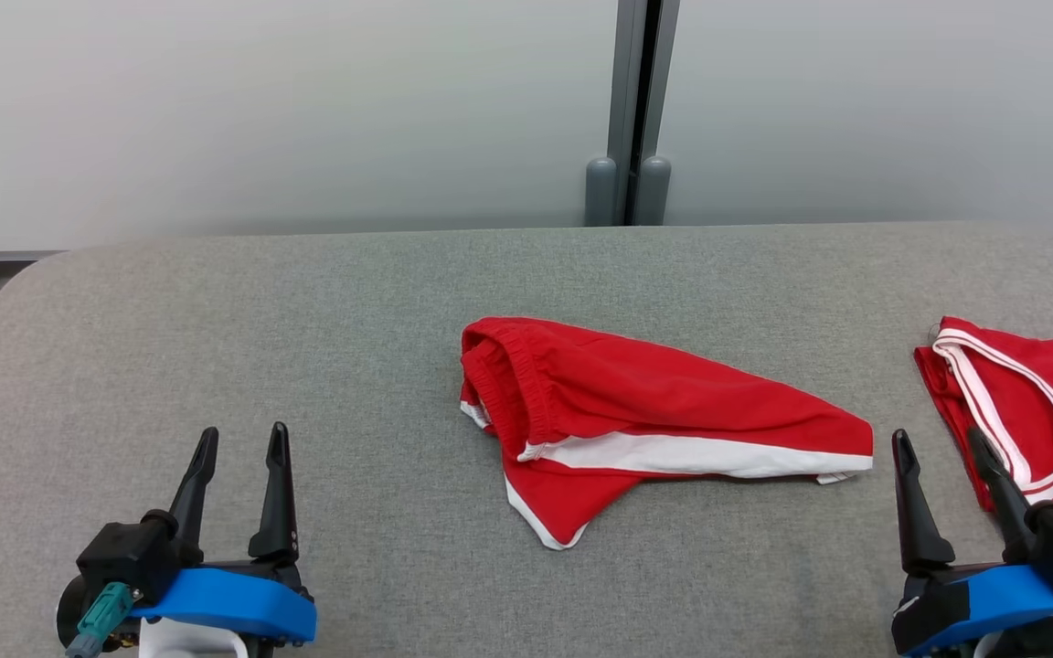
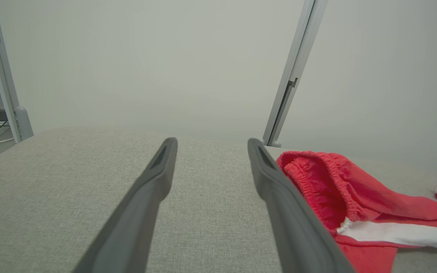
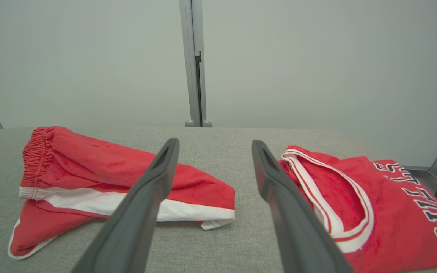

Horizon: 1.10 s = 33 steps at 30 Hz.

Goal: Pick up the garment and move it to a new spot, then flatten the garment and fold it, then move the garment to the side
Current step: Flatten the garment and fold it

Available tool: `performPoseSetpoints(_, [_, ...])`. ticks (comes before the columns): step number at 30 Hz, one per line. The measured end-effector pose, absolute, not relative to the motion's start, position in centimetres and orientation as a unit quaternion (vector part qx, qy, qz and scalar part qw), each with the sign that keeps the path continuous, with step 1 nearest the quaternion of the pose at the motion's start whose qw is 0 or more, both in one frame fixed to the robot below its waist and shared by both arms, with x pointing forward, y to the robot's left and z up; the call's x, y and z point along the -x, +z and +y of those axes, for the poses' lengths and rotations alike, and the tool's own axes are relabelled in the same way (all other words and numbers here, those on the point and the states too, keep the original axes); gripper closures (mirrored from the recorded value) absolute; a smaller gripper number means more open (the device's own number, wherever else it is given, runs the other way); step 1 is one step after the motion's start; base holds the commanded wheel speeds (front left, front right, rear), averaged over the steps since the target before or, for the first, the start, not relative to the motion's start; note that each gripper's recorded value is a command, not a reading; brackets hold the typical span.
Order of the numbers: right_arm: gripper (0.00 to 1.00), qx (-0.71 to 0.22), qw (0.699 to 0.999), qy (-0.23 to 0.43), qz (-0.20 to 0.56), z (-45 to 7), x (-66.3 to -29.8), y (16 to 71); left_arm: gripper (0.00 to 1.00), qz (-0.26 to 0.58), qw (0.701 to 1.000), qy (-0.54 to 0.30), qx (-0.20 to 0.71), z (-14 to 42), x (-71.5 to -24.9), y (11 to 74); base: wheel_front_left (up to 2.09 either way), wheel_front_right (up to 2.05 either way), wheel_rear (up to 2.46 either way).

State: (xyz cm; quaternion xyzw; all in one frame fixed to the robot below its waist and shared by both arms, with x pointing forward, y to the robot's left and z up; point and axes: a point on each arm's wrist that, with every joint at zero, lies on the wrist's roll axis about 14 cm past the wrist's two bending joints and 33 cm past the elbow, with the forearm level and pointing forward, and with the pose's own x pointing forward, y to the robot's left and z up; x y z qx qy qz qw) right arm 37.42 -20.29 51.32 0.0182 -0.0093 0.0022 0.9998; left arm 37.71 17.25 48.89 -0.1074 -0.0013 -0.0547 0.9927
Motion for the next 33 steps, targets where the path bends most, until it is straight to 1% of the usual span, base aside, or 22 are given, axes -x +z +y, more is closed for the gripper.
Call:
performPoseSetpoints(4, [0.00,-0.024,1.000,0.002,-0.009,-20.2,-37.3,51.1,0.00,0.002,0.992,-0.066,0.105,16.6,-37.5,48.7,0.00,0.00,0.00])
performPoseSetpoints(8, [0.00,-0.029,1.000,0.002,-0.006,-20.2,-37.3,50.9,0.00,0.033,0.986,-0.131,0.094,12.6,-37.2,47.7,0.00,0.00,0.00])
performPoseSetpoints(13, [0.00,-0.039,0.999,0.009,0.006,-19.6,-37.5,50.0,0.00,0.093,0.966,-0.224,0.086,6.1,-37.1,45.7,0.00,0.00,0.00])
performPoseSetpoints(20, [0.00,-0.049,0.999,0.006,0.014,-19.6,-38.0,49.2,0.00,0.167,0.936,-0.305,0.053,1.3,-37.8,42.4,0.00,0.00,0.00])
performPoseSetpoints(25, [0.00,-0.053,0.998,-0.007,0.023,-20.4,-38.0,48.3,0.00,0.176,0.929,-0.323,0.039,0.6,-39.4,41.5,0.00,0.00,0.00])
performPoseSetpoints(33, [0.00,-0.058,0.998,-0.023,0.030,-21.4,-37.6,47.7,0.00,0.191,0.927,-0.319,0.044,0.5,-40.6,40.4,0.00,0.00,0.00])
